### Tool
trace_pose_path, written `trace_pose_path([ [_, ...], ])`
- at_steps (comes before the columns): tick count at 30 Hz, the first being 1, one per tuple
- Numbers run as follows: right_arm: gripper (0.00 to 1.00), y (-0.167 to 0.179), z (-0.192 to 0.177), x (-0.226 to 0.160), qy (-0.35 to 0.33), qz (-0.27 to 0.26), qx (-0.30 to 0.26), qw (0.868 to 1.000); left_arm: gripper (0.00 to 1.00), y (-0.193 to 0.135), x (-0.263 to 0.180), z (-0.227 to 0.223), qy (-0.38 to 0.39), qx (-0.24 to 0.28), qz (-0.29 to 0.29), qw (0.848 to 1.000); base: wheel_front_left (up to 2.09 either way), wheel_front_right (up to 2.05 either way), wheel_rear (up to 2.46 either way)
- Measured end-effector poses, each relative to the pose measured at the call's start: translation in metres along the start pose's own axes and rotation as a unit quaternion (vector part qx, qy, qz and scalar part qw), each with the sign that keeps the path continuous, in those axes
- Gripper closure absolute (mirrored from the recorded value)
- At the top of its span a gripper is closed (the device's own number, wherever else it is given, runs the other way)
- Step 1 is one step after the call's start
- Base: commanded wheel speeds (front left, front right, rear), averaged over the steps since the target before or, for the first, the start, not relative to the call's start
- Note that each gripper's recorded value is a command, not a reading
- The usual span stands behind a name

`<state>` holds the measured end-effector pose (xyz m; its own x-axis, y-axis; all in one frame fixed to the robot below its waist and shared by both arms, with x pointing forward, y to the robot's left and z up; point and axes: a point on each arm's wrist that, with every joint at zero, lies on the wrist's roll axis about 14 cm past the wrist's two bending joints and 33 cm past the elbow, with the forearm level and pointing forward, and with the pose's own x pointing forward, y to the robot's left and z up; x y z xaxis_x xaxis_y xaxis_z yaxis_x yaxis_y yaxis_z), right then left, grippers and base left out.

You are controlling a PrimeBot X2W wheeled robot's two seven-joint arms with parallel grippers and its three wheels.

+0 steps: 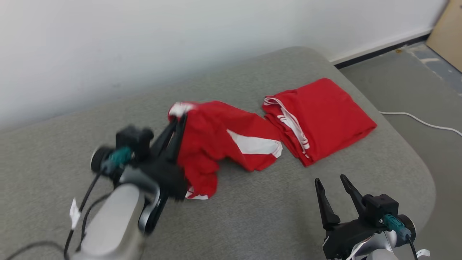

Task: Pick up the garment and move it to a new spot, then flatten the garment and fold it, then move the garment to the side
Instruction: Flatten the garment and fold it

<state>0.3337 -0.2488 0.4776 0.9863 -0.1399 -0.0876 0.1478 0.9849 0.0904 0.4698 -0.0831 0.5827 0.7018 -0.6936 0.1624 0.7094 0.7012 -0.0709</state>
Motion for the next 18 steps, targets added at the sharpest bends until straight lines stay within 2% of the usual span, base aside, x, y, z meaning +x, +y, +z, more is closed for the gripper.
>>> trace_pose_path([
  [5, 0.00, 0.016, 0.000, 0.008, 0.003, 0.024, -0.002, 1.000, 1.00, 0.025, -0.055, -0.045, 0.064, -0.003, 0.041, 0.997, 0.00, 0.00, 0.00],
  [10, 0.00, 0.032, -0.001, 0.013, 0.006, 0.049, -0.004, 0.999, 1.00, 0.048, -0.111, -0.079, 0.131, 0.001, 0.087, 0.987, 0.00, 0.00, 0.00],
  [18, 0.00, 0.049, 0.002, 0.016, 0.003, 0.074, -0.006, 0.997, 1.00, 0.065, -0.159, -0.093, 0.165, 0.000, 0.137, 0.977, 0.00, 0.00, 0.00],
])
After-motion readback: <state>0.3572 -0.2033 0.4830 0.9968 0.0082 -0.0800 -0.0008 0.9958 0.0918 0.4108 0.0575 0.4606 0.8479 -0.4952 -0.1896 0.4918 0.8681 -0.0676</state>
